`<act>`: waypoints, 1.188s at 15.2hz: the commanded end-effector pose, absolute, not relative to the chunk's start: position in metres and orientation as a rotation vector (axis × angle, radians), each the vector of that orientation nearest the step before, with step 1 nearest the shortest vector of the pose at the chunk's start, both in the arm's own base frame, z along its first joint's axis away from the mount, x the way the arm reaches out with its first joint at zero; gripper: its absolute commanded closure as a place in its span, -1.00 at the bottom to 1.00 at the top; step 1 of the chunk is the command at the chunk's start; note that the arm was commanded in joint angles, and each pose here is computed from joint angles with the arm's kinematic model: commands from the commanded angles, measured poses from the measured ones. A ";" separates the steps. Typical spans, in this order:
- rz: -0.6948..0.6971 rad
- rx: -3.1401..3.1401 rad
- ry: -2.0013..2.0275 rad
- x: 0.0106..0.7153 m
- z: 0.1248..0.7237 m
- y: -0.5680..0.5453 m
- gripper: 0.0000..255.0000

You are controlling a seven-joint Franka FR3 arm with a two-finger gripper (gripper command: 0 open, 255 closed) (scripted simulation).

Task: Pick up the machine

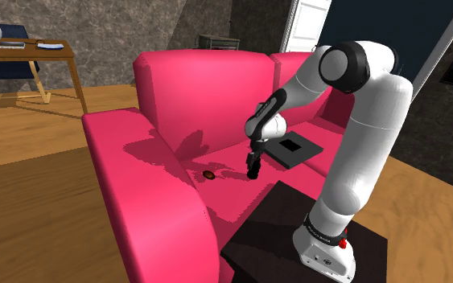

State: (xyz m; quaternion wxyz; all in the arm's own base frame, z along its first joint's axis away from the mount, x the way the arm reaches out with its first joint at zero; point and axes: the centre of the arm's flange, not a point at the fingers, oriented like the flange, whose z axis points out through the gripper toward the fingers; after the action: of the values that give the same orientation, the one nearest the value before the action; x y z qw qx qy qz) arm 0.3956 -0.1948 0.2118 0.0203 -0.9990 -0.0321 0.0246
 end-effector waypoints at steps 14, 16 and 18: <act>0.076 -3.099 -0.100 0.396 0.223 -0.195 1.00; 0.076 -3.099 -0.100 0.396 0.233 -0.195 1.00; 0.076 -3.099 -0.100 0.396 0.244 -0.195 1.00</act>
State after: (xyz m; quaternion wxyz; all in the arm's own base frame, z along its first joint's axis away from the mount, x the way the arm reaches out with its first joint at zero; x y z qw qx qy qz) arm 0.3964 -0.1953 0.2380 0.0202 -0.9990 -0.0321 0.0242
